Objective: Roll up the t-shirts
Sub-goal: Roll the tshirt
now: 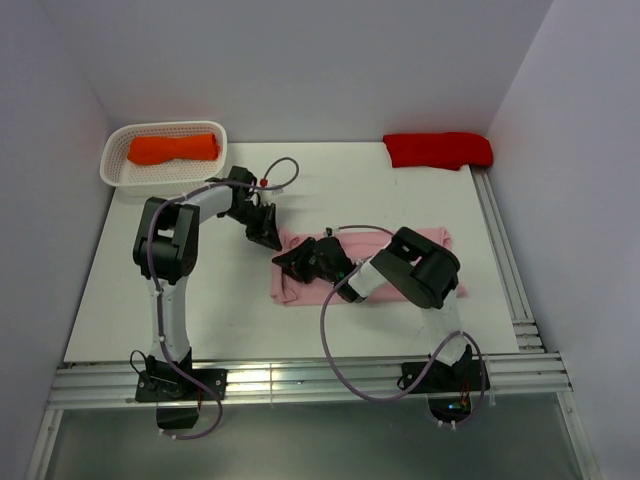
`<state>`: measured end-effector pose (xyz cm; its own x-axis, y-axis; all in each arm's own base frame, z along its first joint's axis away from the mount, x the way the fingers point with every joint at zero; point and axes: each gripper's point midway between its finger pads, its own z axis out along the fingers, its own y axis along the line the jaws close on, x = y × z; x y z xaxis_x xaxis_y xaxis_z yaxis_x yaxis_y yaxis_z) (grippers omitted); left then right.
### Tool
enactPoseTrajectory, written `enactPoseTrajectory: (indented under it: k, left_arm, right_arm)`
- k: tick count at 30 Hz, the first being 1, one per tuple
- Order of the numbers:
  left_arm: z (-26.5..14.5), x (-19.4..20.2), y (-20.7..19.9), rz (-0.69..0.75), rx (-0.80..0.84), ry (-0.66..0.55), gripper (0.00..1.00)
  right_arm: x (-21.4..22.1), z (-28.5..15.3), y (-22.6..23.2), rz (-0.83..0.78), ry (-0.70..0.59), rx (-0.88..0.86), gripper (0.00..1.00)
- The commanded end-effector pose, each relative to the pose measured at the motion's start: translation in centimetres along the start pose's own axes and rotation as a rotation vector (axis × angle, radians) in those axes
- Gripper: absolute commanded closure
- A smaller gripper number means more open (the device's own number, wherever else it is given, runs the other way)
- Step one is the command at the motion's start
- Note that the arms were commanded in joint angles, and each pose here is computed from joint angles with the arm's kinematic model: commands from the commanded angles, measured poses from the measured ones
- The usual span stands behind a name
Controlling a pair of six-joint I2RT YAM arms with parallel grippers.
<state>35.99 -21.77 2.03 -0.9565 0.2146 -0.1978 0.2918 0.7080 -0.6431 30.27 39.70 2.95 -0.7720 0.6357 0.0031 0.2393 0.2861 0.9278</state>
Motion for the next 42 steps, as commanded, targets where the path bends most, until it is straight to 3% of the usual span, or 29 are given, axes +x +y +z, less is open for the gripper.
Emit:
enactPoseTrajectory:
  k: [1,5,10,23,29,42]
  left_arm:
    - [0.1,-0.1,2.6,0.065,-0.215,0.009,1.0]
    - [0.2,0.4,2.9,0.091,-0.295,0.033,1.0]
    - [0.1,0.6,3.3,0.108,-0.342,0.053,1.0]
    - [-0.4,0.6,3.4,0.126,-0.402,0.068,1.0]
    - [-0.2,0.7,3.6,0.127,-0.417,0.08,1.0]
    - [0.1,0.8,3.5,0.135,-0.421,0.09,1.0]
  right_arm:
    - [-0.8,-0.7,-0.5,-0.128,-0.034,0.156,0.63]
    - [-1.1,-1.5,-0.2,-0.221,-0.071,0.258,0.53]
    - [-1.2,-2.7,0.5,-0.365,-0.12,0.421,0.53]
    - [2.0,-4.9,2.2,-0.601,-0.123,0.612,0.52]
    - [4.1,-4.6,2.0,-0.669,-0.101,0.67,0.52]
    - [4.3,-5.0,1.3,-0.805,-0.168,0.843,0.52]
